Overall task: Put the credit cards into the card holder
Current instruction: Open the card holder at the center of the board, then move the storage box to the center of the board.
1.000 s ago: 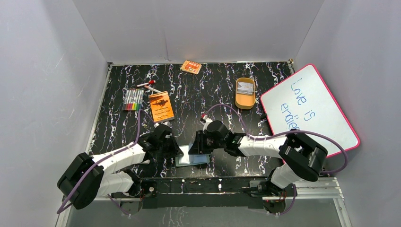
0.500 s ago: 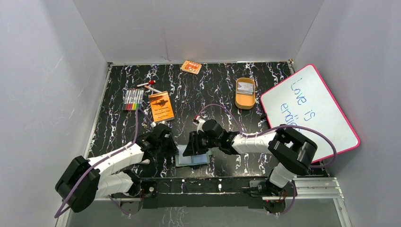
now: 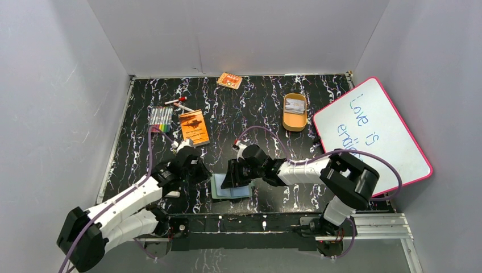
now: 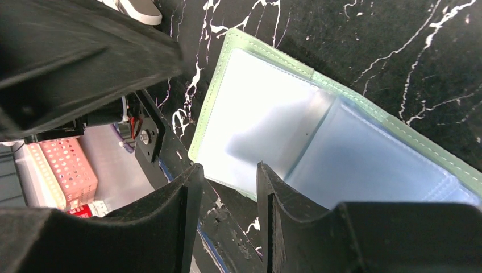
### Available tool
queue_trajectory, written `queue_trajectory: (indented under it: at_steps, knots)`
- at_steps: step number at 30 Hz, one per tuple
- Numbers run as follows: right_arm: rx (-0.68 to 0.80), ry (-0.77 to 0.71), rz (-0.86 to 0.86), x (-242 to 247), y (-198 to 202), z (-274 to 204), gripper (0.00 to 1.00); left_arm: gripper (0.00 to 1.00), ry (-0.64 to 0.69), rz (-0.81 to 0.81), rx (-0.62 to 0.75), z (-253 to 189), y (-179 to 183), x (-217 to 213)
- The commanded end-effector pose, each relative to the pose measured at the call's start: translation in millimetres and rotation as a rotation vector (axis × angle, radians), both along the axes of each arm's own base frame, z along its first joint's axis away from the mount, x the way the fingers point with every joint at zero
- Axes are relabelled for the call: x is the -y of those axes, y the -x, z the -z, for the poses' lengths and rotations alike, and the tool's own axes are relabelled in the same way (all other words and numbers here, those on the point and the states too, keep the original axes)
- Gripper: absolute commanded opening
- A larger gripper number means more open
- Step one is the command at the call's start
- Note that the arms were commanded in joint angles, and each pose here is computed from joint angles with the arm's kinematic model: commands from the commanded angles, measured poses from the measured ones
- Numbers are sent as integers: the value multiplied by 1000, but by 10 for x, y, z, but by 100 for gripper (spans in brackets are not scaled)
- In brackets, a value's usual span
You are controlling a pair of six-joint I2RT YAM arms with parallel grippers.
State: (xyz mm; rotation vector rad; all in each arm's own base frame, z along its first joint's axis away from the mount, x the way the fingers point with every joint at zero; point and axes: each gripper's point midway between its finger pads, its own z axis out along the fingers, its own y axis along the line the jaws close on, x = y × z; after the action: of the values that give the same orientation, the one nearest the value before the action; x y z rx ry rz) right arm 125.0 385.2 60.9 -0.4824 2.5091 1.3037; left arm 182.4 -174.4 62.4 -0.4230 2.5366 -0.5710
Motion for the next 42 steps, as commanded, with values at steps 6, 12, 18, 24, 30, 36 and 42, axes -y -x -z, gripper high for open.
queue_trajectory:
  at_steps: [6, 12, 18, 24, 30, 36, 42]
  knots:
    - [66, 2, 33, -7, -108, -164, 48, 18, 302, 155, 182, -706, -120, 534]
    - [110, 24, 116, 165, -186, -256, 48, 15, 392, 209, 102, -545, -99, 798]
    - [112, 128, 183, 490, -187, -138, 48, 10, 298, 189, -6, -50, 12, 674]
    - [170, 163, 287, 772, -271, -248, 48, 9, 222, 154, -30, 122, 61, 511]
    - [390, 158, 423, 1040, -706, -1069, 60, 14, 249, 167, 65, -223, -42, 540]
    - [460, 159, 755, 1584, -1500, -1725, 67, 29, 259, 169, 162, -524, -166, 552]
    - [308, 44, 1087, 2098, -2245, -1759, 68, 31, 252, 174, 174, -531, -203, 570]
